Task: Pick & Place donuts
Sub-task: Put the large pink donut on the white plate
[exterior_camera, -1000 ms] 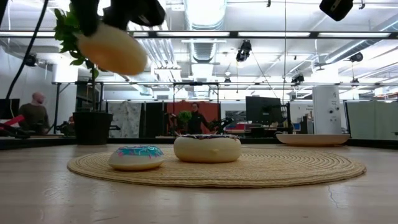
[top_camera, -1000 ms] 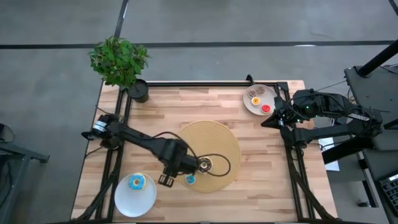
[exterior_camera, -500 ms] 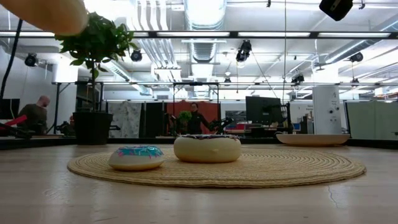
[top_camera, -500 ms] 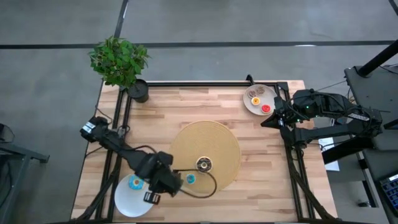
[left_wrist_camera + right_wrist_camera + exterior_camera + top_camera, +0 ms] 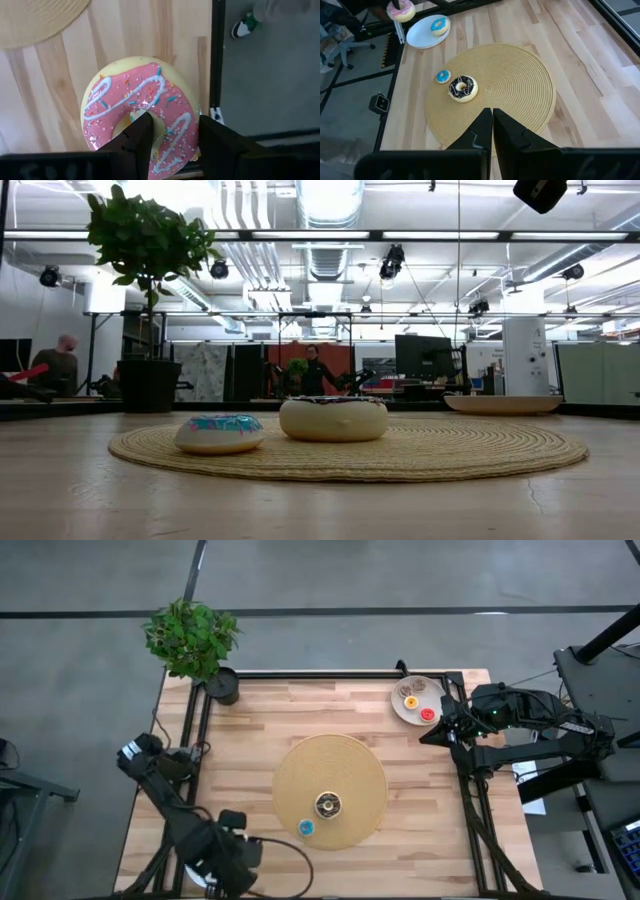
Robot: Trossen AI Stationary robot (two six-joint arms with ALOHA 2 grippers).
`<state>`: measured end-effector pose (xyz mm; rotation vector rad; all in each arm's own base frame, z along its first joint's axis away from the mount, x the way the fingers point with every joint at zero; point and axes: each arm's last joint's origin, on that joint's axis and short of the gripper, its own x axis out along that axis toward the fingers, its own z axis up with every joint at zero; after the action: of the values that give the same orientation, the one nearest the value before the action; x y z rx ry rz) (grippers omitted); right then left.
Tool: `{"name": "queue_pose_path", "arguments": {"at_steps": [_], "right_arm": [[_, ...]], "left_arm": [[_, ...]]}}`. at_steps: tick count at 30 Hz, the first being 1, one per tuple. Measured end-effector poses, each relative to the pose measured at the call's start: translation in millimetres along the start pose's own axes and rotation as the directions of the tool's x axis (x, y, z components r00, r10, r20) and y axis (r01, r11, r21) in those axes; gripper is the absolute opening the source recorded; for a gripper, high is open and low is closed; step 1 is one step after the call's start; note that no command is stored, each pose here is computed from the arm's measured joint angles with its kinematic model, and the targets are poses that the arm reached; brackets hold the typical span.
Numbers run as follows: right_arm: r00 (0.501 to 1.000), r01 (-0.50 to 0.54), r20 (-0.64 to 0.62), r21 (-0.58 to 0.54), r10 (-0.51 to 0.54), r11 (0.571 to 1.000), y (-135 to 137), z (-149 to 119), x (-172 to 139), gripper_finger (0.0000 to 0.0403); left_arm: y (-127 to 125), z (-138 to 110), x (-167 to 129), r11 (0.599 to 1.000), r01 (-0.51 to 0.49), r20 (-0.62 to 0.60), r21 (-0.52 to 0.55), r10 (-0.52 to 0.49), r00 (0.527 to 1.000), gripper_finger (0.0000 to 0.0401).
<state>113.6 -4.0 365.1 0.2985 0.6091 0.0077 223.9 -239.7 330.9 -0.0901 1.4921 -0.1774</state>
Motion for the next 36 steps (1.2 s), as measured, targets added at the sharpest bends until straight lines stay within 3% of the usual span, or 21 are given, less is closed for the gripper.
{"name": "queue_pose_path", "arguments": {"at_steps": [8, 24, 36], "right_arm": [[1.0, 0.0, 0.0, 0.0, 0.0, 1.0, 0, 0, 0, 0.0009], [1.0, 0.0, -0.001, -0.007, 0.0, 1.0, 0, 0, 0, 0.0009], [1.0, -0.001, 0.004, -0.004, 0.001, 1.0, 0, 0, 0, 0.0009]], "left_arm": [[-19, -20, 6, 0.984, -0.031, 0.03, -0.177, 0.037, 0.999, 0.0122], [-40, -50, 62, 0.943, -0.01, 0.023, -0.332, 0.019, 1.0, 0.0122], [-31, -68, 108, 0.947, -0.053, -0.032, -0.317, 0.045, 0.998, 0.0122]]}}
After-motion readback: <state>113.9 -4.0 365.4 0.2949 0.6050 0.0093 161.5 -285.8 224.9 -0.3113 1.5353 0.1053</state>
